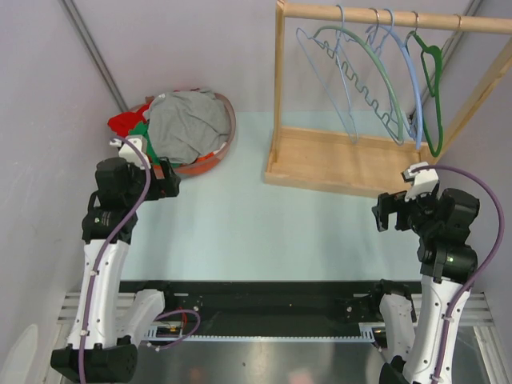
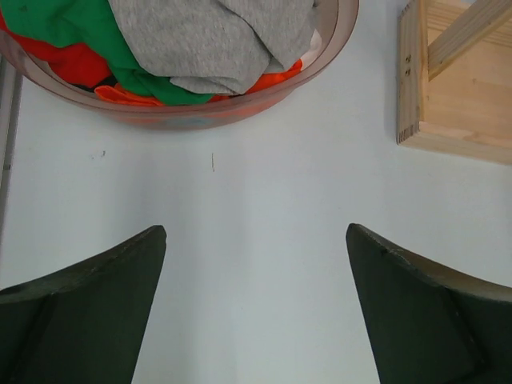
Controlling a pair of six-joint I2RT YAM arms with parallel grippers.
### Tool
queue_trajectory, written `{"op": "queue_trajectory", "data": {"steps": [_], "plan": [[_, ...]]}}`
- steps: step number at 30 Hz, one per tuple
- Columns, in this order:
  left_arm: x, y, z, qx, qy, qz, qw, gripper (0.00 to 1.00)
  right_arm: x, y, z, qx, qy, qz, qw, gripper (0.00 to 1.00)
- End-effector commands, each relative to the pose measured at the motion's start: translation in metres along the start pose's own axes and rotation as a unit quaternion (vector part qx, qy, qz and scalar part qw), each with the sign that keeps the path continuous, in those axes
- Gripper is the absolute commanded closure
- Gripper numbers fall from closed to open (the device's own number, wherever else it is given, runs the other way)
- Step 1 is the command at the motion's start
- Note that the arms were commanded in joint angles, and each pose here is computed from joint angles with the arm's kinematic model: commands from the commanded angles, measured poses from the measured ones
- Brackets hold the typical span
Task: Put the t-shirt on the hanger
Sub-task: Pick up the T-shirt and place it in the bin.
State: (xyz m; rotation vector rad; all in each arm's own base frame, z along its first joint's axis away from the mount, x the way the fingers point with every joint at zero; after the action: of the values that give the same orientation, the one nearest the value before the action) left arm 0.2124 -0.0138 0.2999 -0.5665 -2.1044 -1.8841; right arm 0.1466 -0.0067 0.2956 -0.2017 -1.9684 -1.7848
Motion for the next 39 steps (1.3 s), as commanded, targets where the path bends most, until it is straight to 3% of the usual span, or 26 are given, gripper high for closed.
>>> {"op": "queue_trajectory", "data": {"steps": [1, 8, 14, 24, 29, 32, 35, 36, 39], "plan": [[-0.006, 0.04, 0.0, 0.02, 0.011, -0.058, 0.998, 0.0, 0.015, 0.009, 0.004, 0.039, 0.007, -0.007, 0.999, 0.0], [-0.045, 0.108, 0.011, 0.012, 0.05, -0.132, 0.99, 0.0, 0.024, 0.004, 0.003, 0.064, -0.009, 0.005, 0.998, 0.0], [-0.119, 0.143, 0.029, 0.03, 0.095, -0.133, 0.986, 0.0, 0.019, 0.001, -0.001, 0.064, -0.008, 0.029, 0.998, 0.0], [-0.239, 0.132, 0.046, 0.035, 0.095, -0.071, 0.992, 0.0, 0.018, -0.001, -0.003, 0.061, -0.006, 0.036, 0.997, 0.0], [-0.27, 0.12, 0.046, 0.031, 0.073, -0.035, 0.996, 0.01, 0.016, -0.001, -0.003, 0.058, 0.001, 0.043, 0.997, 0.01], [-0.271, 0.122, 0.038, 0.028, 0.033, -0.048, 0.998, 0.11, 0.016, -0.002, -0.003, 0.058, 0.003, 0.043, 0.997, 0.0], [-0.268, 0.131, 0.029, 0.021, -0.007, -0.063, 0.998, 0.39, 0.015, -0.002, -0.003, 0.059, 0.005, 0.043, 0.997, 0.0], [-0.266, 0.137, 0.027, 0.018, -0.016, -0.067, 0.997, 0.61, 0.016, -0.002, -0.002, 0.059, 0.006, 0.044, 0.997, 0.0], [-0.256, 0.154, 0.023, 0.02, -0.023, -0.082, 0.996, 0.87, 0.017, -0.001, -0.002, 0.062, 0.006, 0.041, 0.997, 0.01]]}}
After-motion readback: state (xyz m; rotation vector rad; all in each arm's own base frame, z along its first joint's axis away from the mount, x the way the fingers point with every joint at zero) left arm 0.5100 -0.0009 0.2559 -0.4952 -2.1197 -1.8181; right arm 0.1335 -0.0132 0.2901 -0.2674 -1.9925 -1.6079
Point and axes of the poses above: each gripper's point midway between its finger pads, its own x axis back along the fingers, its own z axis along the line the jaws close on, y = z × x, the point moved 7 cm from there along x, back along the fingers, and after that the axes turned 2 degrees about -x, right-handed, at the moved point
